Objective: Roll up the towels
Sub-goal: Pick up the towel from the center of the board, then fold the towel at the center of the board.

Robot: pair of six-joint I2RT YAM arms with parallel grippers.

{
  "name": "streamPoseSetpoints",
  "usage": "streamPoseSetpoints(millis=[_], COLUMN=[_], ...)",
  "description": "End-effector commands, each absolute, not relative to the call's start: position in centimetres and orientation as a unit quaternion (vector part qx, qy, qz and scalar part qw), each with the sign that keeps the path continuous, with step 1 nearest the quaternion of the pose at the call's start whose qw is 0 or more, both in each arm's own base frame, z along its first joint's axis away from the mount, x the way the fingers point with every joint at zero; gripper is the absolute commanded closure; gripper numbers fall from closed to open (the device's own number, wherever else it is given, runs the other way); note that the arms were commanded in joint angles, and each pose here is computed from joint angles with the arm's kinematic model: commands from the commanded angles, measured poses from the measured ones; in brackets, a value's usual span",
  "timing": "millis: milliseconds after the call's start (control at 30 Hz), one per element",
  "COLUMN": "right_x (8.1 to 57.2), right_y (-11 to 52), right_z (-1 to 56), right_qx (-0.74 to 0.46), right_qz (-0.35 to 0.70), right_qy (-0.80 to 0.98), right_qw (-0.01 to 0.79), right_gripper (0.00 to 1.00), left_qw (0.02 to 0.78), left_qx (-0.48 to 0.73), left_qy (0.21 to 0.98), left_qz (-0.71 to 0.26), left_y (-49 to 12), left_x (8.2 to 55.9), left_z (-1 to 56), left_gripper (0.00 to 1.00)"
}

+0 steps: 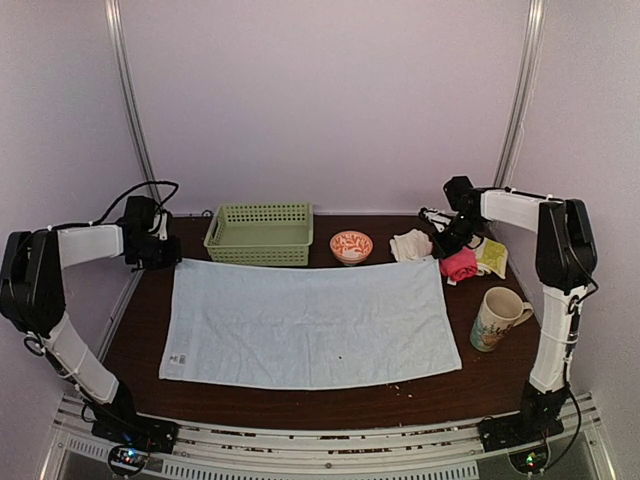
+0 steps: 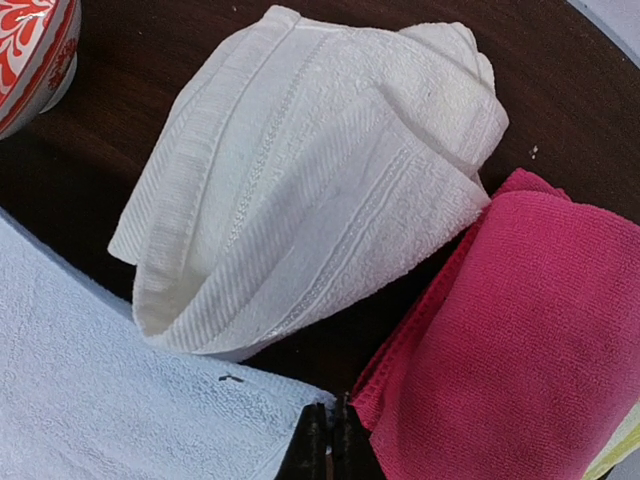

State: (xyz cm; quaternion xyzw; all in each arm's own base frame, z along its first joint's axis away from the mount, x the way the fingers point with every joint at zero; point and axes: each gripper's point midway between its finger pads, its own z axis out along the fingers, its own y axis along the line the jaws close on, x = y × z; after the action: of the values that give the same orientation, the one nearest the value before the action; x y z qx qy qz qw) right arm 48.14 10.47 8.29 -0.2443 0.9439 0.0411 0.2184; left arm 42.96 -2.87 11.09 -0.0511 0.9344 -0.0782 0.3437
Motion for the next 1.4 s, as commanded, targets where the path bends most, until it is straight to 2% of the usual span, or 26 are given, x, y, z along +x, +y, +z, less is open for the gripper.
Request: streamPoseSetpoints(millis=[0, 667, 1133, 1367], right_x=[48.5, 43.4, 48.3, 47.0], right_y=[10.4, 9.6, 9.1, 9.0], right_z=[11.4, 13.8, 15.9, 14.0], right_qx=[-0.24, -0.246, -0.241, -0.25], right_qz=[0.047, 0.08, 0.073, 0.074], right_qy=[0.935, 0.922, 0.913, 0.917], right_qw=[0.255, 0.288, 0.322, 0.303], right_gripper=[1.0, 1.0, 1.0, 1.0], left_qw=[0.362, 0.334, 0.384, 0.372], left_qx=[-0.045, -0.082, -0.096, -0.093], left_qy=[0.927, 0.936, 0.916, 0.921], left_qz=[-0.093, -0.072, -0.07, -0.069], left_y=[-3.5, -2.0, -0.4, -0.4], left_x=[42.8, 38.3, 41.8, 40.5], left_z=[12.2, 14.4, 18.1, 17.5], left_gripper=[1.0, 1.0, 1.0, 1.0])
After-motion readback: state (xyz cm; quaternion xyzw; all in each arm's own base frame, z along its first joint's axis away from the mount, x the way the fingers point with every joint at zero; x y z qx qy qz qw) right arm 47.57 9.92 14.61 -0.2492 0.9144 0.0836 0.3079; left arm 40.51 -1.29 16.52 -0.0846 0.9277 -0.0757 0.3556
